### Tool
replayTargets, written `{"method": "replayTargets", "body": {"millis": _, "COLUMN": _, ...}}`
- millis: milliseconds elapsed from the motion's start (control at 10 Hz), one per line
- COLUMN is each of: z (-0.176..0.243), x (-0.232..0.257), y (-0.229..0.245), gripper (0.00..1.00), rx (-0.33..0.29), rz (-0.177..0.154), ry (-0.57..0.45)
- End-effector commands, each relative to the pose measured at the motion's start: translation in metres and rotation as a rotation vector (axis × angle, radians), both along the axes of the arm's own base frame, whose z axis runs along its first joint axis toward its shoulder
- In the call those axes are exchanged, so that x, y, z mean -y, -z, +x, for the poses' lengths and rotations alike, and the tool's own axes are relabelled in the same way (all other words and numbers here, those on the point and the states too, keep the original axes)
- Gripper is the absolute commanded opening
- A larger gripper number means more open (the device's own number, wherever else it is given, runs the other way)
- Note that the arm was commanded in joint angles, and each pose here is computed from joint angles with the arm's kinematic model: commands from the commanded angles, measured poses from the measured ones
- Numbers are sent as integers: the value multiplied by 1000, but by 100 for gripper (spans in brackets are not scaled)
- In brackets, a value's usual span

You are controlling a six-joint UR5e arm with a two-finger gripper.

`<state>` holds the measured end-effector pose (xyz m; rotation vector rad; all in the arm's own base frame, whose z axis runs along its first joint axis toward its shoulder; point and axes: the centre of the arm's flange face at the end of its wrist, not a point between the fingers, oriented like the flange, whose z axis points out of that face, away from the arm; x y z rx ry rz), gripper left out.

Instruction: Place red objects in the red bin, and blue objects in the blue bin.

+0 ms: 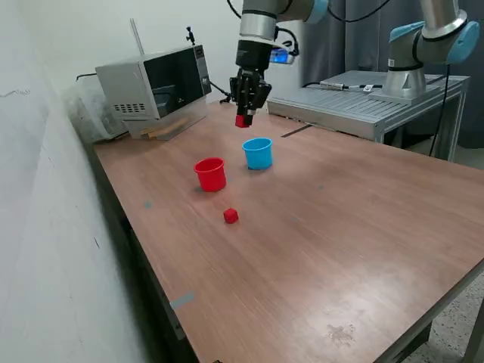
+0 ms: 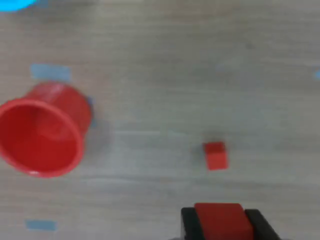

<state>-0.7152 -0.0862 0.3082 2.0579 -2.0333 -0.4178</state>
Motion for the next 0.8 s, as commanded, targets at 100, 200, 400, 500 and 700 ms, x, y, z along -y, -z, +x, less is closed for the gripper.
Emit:
{"method": "replayTargets", "body": {"millis": 100, "z": -44, "x": -86, "y": 21, "gripper": 0, "rx": -5, "rz": 28, "ry": 100}}
{"method": "replayTargets", "body": {"millis": 200, "z": -46, "x": -92, "y": 31, "gripper": 0, "rx": 8, "rz": 30, "ry": 103}}
{"method": "replayTargets", "body": {"millis": 400, "z": -50, "x": -107, "y": 52, "gripper": 0, "rx": 36, "rz": 38, "ry": 123}}
{"method": "replayTargets", "body": {"millis": 500, "z": -52, "x": -116, "y": 58, "gripper": 0, "rx": 44, "rz": 38, "ry": 133}}
{"method": "replayTargets", "body": {"millis": 700, "z": -53, "x": -120, "y": 64, "gripper": 0, "rx": 50, "rz": 37, "ry": 137}}
